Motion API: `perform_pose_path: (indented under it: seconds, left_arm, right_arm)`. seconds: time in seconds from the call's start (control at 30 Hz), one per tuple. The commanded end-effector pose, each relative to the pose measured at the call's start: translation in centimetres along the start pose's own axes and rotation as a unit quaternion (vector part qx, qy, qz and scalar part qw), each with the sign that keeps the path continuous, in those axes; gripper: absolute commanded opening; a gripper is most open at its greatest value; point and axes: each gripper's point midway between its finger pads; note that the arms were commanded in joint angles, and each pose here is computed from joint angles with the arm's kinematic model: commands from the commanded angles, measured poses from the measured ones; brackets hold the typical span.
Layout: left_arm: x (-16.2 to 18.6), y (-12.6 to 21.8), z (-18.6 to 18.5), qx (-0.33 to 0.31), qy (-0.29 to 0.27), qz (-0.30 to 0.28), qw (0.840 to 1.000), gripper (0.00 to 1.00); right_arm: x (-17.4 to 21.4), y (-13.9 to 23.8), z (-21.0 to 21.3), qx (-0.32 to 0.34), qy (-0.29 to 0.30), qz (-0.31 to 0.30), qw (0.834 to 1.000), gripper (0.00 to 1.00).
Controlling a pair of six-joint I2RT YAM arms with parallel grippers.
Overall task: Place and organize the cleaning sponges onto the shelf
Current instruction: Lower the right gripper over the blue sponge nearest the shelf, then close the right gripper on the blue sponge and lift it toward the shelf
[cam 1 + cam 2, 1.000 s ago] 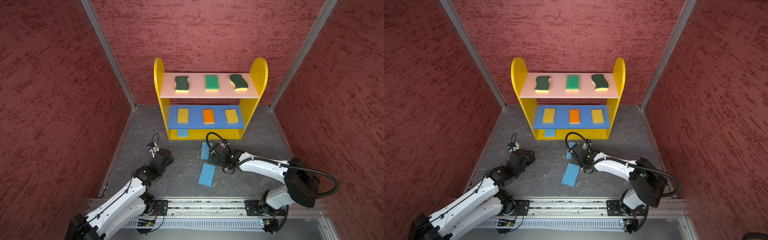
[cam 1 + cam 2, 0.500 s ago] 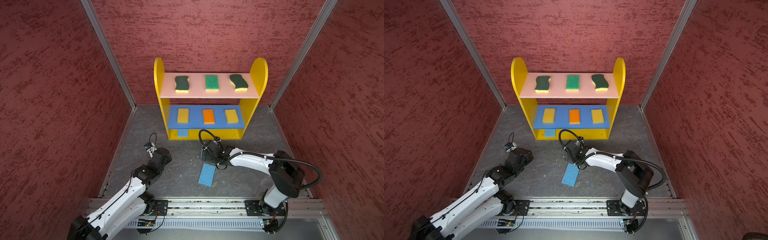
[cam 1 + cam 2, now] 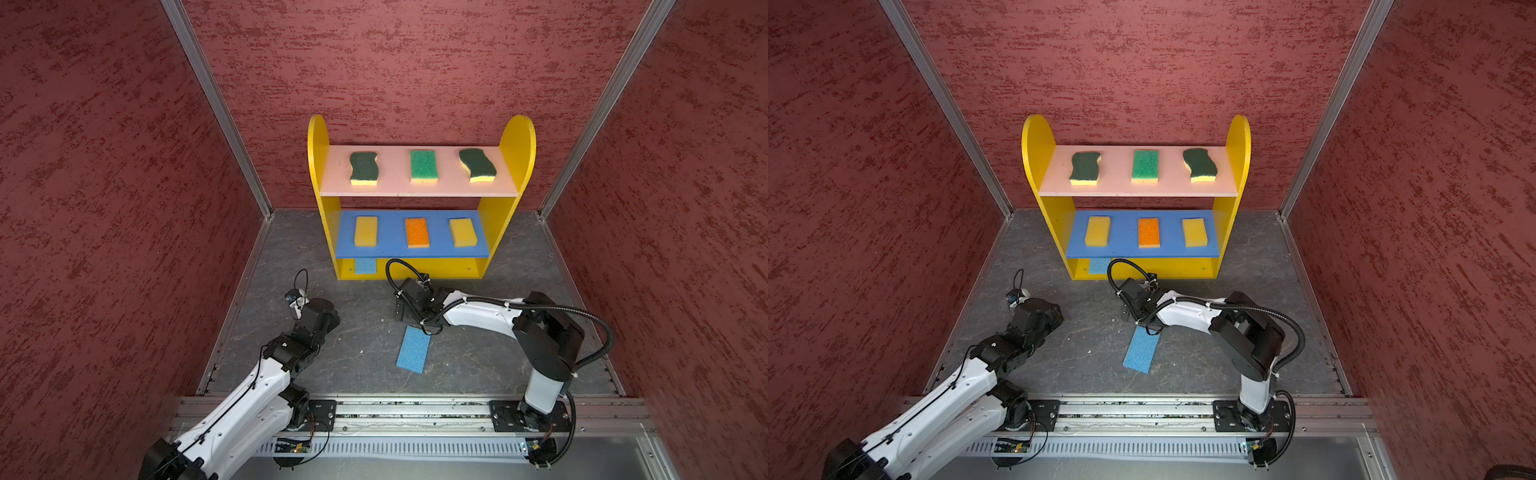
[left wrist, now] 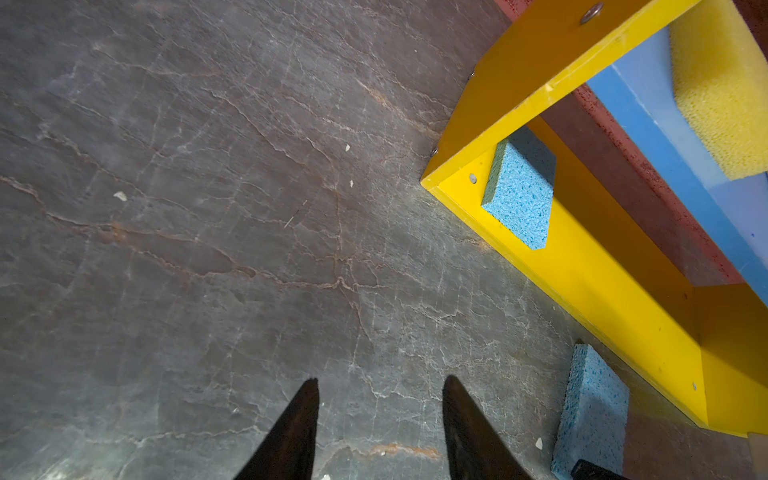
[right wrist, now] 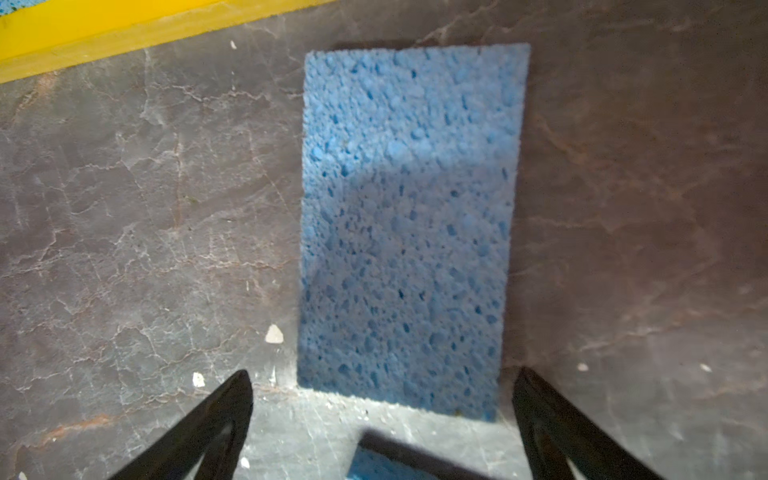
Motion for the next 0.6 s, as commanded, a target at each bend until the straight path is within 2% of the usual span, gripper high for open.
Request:
perform_pose_path:
  seconds: [0.0,0.37,0.57]
  left_arm:
    - [0.2,0.0,0.7,-0.003,-0.002,0.002,1.000,0.49]
    - [1.0,-0.8,2.1,0.003,0.037,0.015,0.999,0.50]
    - [1.4,-1.2,3.1,0.002,0.060,0.025,0.998,0.50]
  right_arm:
    - [0.3,0.0,0.0,0.019,0.012,0.003,1.000,0.99]
    - [1.2,-1.7,-2.6,0.108,0.036,0.022,0.993,0.97]
    - [0.7,-1.8,-2.2,0.107,0.039,0.012,0.993,0.95]
Point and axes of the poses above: each gripper's point midway between its finger pads, its own y axis back along the fingers, its own z axis along the line the jaws close on, x = y × z, and after that the axes turned 11 degrees about -y, right-handed
